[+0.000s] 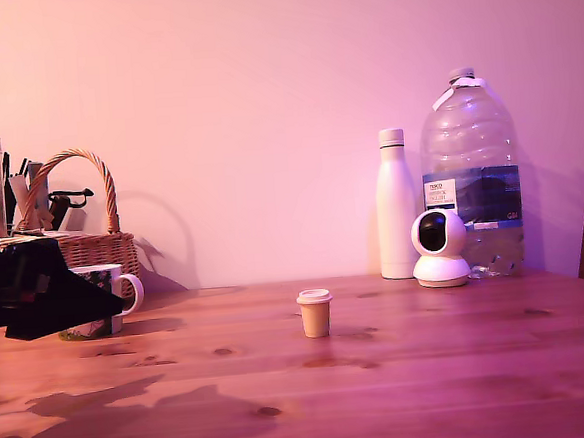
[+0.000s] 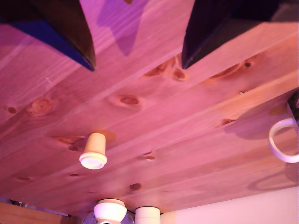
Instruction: Pick up the coffee capsules from the table one by one and drop them inside the nearest coffee cup
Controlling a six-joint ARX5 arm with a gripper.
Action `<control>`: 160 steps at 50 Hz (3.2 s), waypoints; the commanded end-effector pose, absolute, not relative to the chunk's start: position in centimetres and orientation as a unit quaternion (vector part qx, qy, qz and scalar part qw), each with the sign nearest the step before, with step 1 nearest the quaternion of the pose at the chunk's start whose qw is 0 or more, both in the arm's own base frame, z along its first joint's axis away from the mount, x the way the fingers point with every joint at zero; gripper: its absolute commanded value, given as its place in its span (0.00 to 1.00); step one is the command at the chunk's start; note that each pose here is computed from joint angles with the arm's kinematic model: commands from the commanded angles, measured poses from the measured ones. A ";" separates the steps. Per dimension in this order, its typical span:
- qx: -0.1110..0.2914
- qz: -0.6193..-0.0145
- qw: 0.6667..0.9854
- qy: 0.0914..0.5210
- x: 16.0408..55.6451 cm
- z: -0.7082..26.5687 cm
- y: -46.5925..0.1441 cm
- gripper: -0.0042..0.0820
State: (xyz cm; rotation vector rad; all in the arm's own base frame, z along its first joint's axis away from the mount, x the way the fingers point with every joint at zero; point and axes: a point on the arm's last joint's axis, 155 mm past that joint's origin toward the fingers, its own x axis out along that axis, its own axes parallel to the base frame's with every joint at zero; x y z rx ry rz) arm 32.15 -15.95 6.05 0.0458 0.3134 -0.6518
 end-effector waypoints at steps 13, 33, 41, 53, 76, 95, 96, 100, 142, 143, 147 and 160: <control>0.018 -0.312 0.936 0.161 32.0 5.7 -15.6 0.63; 0.020 -0.344 0.928 0.144 31.4 6.6 -17.5 0.63; 0.023 -0.361 0.922 0.137 31.3 7.2 -18.9 0.63; 0.037 -0.381 0.912 0.147 31.1 6.9 -20.4 0.63; 0.040 -0.379 0.908 0.175 30.9 5.7 -20.6 0.63; 0.047 -0.396 0.899 0.182 32.6 6.7 -22.9 0.63; 0.047 -0.397 0.898 0.182 32.7 6.7 -23.0 0.63; 0.048 -0.401 0.896 0.187 33.0 6.3 -23.5 0.63; 0.038 -0.439 0.881 0.173 37.1 4.4 -30.0 0.63; 0.037 -0.439 0.881 0.173 37.2 4.4 -30.1 0.63; 0.036 -0.440 0.881 0.171 37.8 4.4 -30.5 0.63; 0.028 -0.442 0.878 0.184 39.2 3.4 -32.2 0.63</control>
